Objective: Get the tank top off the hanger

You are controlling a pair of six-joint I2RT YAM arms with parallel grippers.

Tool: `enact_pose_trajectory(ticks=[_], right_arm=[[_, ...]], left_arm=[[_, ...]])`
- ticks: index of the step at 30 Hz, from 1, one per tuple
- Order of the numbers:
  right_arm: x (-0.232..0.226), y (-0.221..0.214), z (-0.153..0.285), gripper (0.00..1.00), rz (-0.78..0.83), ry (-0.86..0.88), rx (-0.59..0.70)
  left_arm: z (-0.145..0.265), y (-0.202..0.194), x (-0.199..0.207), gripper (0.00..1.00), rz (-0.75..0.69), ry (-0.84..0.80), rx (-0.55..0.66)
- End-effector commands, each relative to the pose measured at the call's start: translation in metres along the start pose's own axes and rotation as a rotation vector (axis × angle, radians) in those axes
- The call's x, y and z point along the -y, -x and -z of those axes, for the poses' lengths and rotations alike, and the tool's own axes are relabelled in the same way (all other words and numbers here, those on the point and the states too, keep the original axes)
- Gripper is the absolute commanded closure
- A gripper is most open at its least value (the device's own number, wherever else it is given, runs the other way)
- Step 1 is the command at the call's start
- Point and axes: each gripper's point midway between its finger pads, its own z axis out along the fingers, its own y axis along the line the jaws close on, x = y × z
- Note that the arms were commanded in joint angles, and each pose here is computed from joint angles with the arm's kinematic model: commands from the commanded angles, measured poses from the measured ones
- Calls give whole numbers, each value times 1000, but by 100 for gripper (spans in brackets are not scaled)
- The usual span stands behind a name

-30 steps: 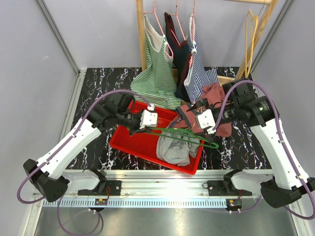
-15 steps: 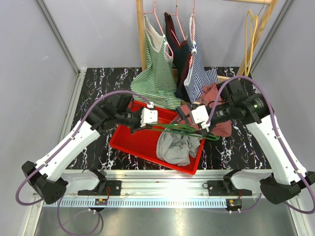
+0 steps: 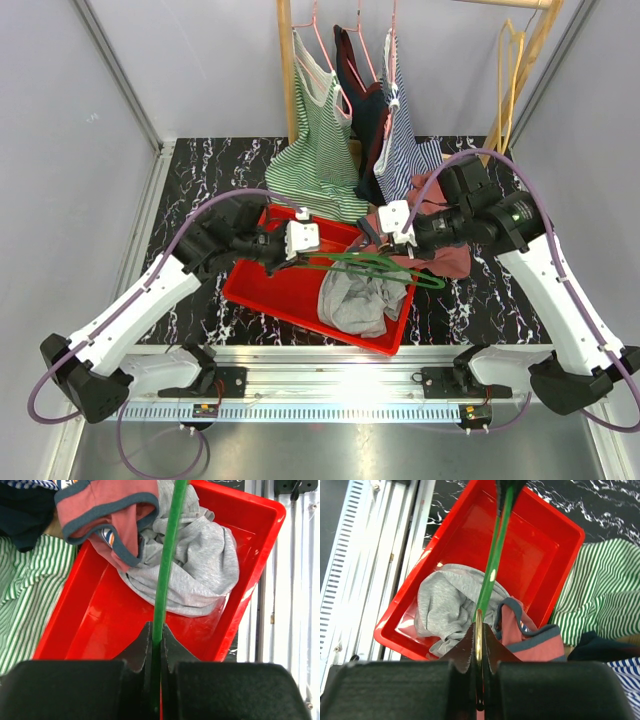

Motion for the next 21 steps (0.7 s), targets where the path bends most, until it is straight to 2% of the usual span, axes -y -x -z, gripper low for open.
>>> enact_pose_trajectory(ticks=[1, 3, 4, 6, 7, 9, 10, 16, 21], right_arm=[[-7, -4, -2, 99, -146, 0, -29], [-5, -3, -3, 98, -177, -9, -29], [-3, -2, -3, 93, -186, -19, -29], [-2, -1, -3, 70, -207, -22, -25], [-1, 0, -2, 43, -210, -28, -23], [2, 4, 2, 11, -215, -58, -21], [8, 1, 8, 1, -213, -107, -51], [58, -11, 70, 0, -226, -532, -189], [78, -20, 141, 0, -348, -850, -168]], left_arm=[[13, 25, -26, 100, -18, 150, 88], [13, 23, -24, 100, -10, 152, 89], [13, 23, -25, 100, -8, 156, 90], [12, 20, -24, 100, -7, 154, 90], [12, 20, -23, 100, -6, 156, 90], [10, 17, -23, 100, -2, 154, 87], [10, 16, -23, 100, 0, 156, 84], [10, 15, -26, 100, 30, 191, 95], [12, 26, -33, 100, 98, 232, 150]])
